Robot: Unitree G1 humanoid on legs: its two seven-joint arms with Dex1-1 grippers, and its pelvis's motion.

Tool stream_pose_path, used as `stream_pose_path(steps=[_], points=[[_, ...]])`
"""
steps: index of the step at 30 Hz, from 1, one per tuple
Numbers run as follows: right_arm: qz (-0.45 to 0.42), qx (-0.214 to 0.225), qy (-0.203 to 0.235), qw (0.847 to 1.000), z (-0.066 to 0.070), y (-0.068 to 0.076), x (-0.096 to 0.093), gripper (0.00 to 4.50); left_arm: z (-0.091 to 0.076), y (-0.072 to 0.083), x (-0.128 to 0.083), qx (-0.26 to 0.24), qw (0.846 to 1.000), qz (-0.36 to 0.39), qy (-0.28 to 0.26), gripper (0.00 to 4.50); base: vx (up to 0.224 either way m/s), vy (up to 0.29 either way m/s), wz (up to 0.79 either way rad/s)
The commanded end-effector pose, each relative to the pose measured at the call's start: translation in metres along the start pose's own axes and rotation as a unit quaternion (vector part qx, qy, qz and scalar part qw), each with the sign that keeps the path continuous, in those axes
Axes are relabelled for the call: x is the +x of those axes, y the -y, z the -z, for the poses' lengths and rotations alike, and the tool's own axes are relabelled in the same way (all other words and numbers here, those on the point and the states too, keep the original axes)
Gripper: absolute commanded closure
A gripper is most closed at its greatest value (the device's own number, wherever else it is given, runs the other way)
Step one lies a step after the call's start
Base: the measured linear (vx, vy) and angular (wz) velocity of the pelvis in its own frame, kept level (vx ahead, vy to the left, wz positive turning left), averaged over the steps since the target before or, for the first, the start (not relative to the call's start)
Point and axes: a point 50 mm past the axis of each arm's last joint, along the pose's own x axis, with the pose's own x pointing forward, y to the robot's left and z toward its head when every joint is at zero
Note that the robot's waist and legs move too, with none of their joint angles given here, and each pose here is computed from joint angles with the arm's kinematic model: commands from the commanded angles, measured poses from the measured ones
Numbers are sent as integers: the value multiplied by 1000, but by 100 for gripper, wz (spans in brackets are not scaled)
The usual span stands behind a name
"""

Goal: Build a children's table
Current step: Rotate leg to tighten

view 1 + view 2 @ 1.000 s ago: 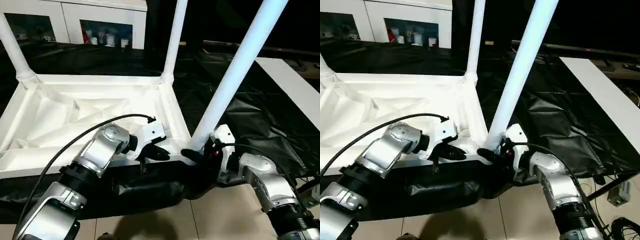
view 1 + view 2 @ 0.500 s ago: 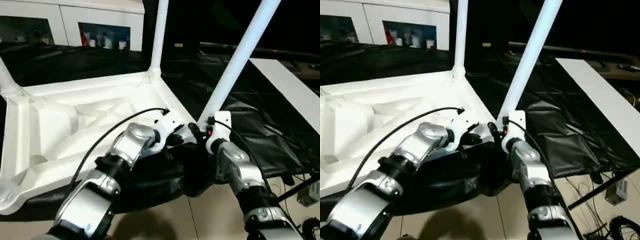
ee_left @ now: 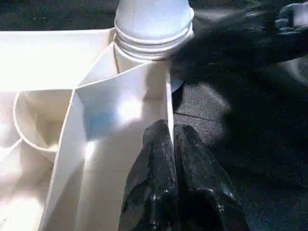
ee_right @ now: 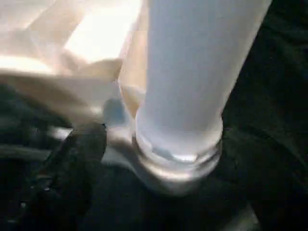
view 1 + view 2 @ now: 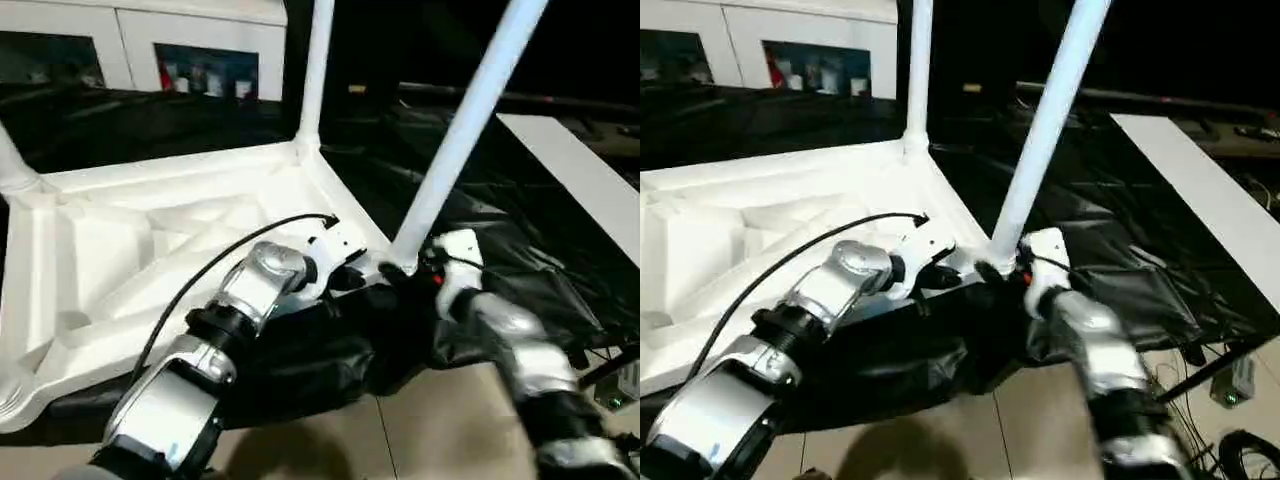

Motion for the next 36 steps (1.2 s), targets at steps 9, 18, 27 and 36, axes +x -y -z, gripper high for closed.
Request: stream_pose_path(steps=[9, 18, 27, 36], points=[[-93, -34, -12, 995, -5, 6, -30, 29, -2, 17, -19, 47, 991, 123, 16, 450, 0, 0, 0], [-119, -37, -25, 992, 2, -5, -24, 46, 2, 24, -26, 56, 986, 158, 11, 450, 0, 0, 0], [-142, -37, -36, 989, 6, -11, -19, 106, 1, 24, -33, 56, 986, 155, 8, 450, 0, 0, 0], [-147, -31, -30, 988, 5, -12, -18, 178, 3, 23, -33, 53, 987, 152, 5, 450, 0, 0, 0]])
